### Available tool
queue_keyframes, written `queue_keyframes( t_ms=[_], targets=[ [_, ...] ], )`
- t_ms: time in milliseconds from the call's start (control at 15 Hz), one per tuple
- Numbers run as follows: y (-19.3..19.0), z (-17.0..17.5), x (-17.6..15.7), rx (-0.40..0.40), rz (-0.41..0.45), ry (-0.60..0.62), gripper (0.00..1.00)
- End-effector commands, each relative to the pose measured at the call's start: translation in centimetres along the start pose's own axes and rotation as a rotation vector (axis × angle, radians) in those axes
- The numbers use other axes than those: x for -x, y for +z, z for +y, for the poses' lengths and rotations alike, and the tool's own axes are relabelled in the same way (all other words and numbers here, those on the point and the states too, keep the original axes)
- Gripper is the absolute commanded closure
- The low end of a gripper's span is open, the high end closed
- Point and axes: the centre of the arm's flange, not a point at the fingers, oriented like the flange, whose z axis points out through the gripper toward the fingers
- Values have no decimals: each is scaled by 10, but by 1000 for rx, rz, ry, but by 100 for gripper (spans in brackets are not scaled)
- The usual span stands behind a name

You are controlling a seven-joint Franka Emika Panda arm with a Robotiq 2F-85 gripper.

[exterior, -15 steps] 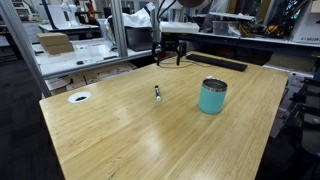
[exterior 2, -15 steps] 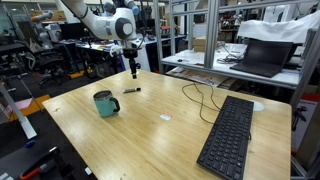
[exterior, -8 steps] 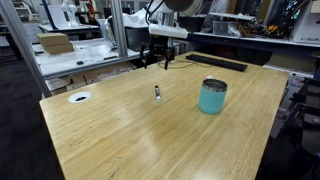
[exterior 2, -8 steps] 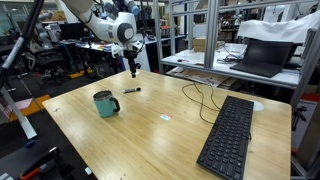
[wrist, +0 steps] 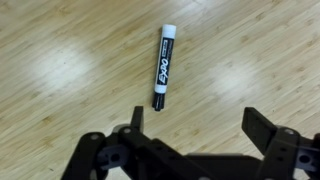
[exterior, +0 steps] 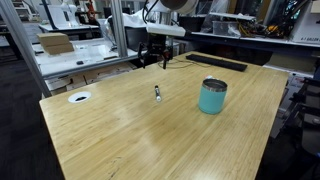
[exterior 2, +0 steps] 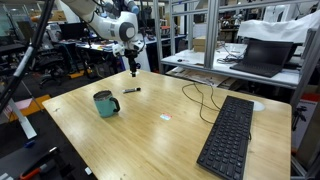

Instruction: Put the black marker inside the thermos

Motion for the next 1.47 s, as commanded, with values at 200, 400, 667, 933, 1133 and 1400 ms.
queue_keyframes(
  t_ms=[200, 400, 667, 933, 1133, 1400],
  targets=[
    [3, -1, -1, 0, -2, -1, 0],
    [2, -1, -1, 0, -1, -2, 0],
    [16, 7, -3, 32, -14, 32, 0],
    [43, 23, -12, 34, -15, 33, 0],
    [68, 28, -18, 45, -38, 35, 0],
    [87, 30, -17, 49, -58, 25, 8]
  ],
)
